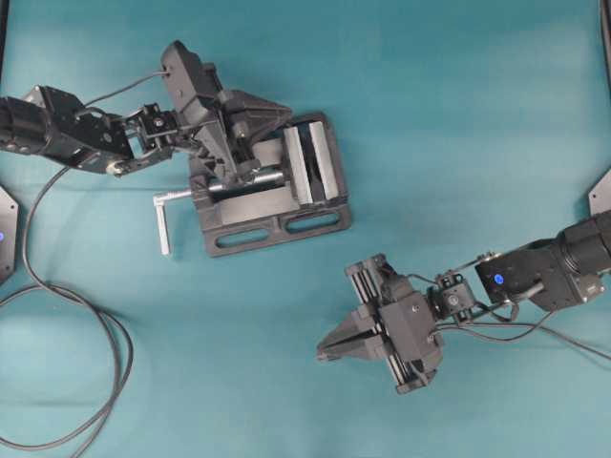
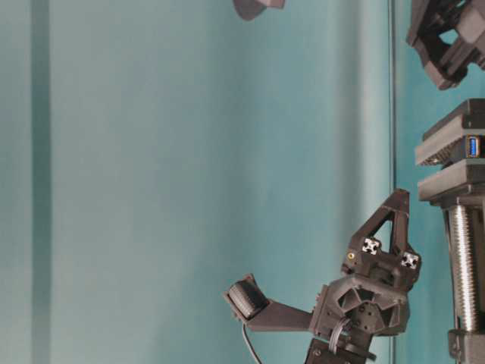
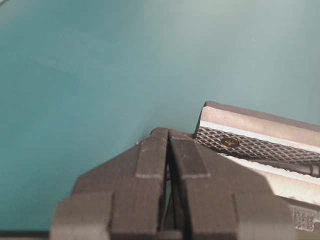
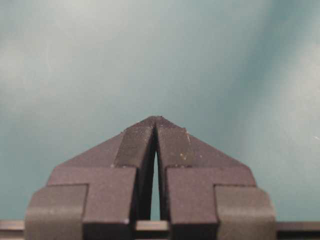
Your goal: Insert the USB cable into the fixed female connector.
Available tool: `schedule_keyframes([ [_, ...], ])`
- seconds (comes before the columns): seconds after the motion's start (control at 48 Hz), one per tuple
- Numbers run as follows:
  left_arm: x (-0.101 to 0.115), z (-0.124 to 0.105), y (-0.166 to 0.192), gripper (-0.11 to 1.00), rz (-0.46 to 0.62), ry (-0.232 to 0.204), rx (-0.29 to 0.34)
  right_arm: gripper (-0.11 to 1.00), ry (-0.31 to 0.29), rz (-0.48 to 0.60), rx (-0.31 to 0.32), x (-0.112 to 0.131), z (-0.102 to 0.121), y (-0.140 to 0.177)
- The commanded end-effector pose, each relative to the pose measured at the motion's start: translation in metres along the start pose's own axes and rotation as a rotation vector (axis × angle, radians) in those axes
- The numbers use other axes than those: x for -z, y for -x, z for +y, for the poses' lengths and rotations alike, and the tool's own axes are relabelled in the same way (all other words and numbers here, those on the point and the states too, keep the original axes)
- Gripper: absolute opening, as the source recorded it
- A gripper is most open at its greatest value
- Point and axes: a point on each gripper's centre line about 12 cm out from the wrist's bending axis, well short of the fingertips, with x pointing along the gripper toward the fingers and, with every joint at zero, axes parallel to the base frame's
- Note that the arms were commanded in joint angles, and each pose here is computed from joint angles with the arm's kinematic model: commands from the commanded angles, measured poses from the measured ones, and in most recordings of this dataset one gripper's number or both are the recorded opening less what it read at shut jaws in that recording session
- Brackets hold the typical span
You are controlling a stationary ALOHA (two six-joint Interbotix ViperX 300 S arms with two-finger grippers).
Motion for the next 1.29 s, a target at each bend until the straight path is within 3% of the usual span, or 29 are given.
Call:
schedule_keyframes([
  [0.0, -0.015, -0.009, 0.003, 0.01, -0.033, -0.05, 0.043, 0.01, -0.003, -0.029, -0.001, -0.01, 0.001, -0.001],
  [0.062, -0.015, -0.012, 0.007, 0.04, -0.018, -0.063, 0.054, 0.02, -0.014, -0.028, -0.003, -0.012, 0.001, -0.001],
  [0.312, -0.023, -0.023, 0.023, 0.0, 0.006, -0.071, 0.08, 0.02, -0.132, -0.031, -0.001, -0.025, 0.0, 0.005],
  [0.624, -0.044, -0.036, 0.044, 0.05, -0.021, -0.06, 0.118, 0.02, -0.138, -0.017, -0.006, -0.018, 0.002, 0.013],
  [0.708, -0.05, -0.039, 0.054, 0.17, -0.014, -0.057, 0.125, 0.02, -0.14, -0.006, -0.004, -0.018, 0.002, 0.013],
  [0.812, -0.054, -0.042, 0.073, 0.45, 0.021, -0.046, 0.137, 0.02, -0.14, 0.02, -0.004, -0.016, 0.002, 0.012],
  [0.895, -0.054, -0.042, 0.087, 0.71, 0.086, 0.015, 0.131, 0.03, -0.141, 0.034, -0.002, -0.016, 0.002, 0.011],
  [0.999, -0.047, -0.04, 0.102, 0.94, 0.193, 0.098, 0.12, 0.24, -0.14, 0.035, -0.001, -0.016, 0.002, 0.01],
  [1.082, -0.037, -0.042, 0.108, 1.0, 0.273, 0.136, 0.117, 0.49, -0.161, 0.038, 0.018, -0.017, -0.001, 0.009],
  [1.187, -0.024, -0.061, 0.116, 0.99, 0.349, 0.092, 0.172, 0.76, -0.18, 0.054, 0.038, -0.016, -0.003, 0.008],
  [1.27, -0.024, -0.077, 0.119, 0.99, 0.336, 0.048, 0.226, 0.78, -0.181, 0.065, 0.04, -0.014, -0.004, 0.007],
])
